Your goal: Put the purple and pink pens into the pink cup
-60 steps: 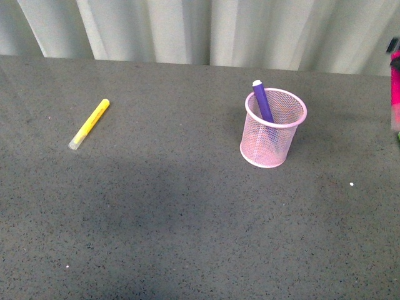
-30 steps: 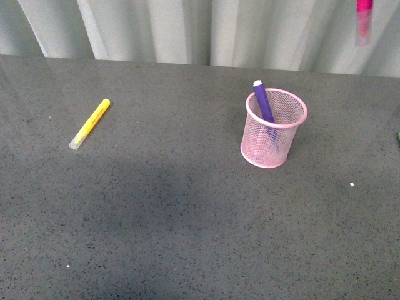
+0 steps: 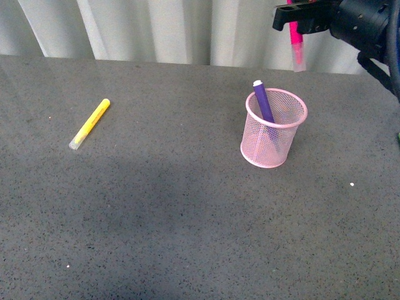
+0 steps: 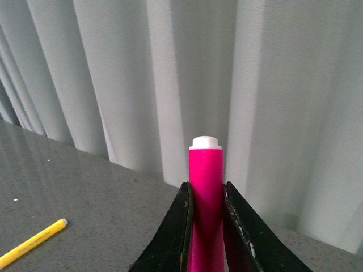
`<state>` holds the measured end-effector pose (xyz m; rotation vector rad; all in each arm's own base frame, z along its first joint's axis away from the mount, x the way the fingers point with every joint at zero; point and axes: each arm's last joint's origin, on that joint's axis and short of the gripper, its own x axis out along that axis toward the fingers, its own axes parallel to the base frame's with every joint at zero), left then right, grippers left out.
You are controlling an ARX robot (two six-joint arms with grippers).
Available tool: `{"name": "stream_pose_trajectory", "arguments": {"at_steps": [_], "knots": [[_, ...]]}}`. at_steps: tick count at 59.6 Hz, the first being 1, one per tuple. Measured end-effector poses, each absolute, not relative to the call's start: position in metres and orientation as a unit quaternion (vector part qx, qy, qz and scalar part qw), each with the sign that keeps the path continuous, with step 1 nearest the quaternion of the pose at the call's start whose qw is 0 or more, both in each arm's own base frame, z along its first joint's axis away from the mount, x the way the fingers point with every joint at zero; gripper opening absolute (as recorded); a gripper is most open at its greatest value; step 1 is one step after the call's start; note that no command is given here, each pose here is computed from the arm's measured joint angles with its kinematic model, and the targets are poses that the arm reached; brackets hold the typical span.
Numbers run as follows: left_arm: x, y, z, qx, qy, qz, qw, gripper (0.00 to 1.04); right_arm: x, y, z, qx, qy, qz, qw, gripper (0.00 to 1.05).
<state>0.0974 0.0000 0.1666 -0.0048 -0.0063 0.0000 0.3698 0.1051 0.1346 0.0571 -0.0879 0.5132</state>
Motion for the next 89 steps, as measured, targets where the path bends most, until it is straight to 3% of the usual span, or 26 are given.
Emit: {"name": "stream_pose_trajectory", "arguments": {"at_steps": [81, 89], "knots": [[0.097, 0.000, 0.167, -0.002, -0.003, 0.000, 1.000, 0.98, 0.364, 0.109, 0.092, 0.049, -0.001, 0.261, 0.964, 0.10], [0.097, 0.000, 0.167, -0.002, -0.003, 0.000, 1.000, 0.98, 0.364, 0.109, 0.092, 0.048, -0.001, 0.261, 0.964, 0.36]]}}
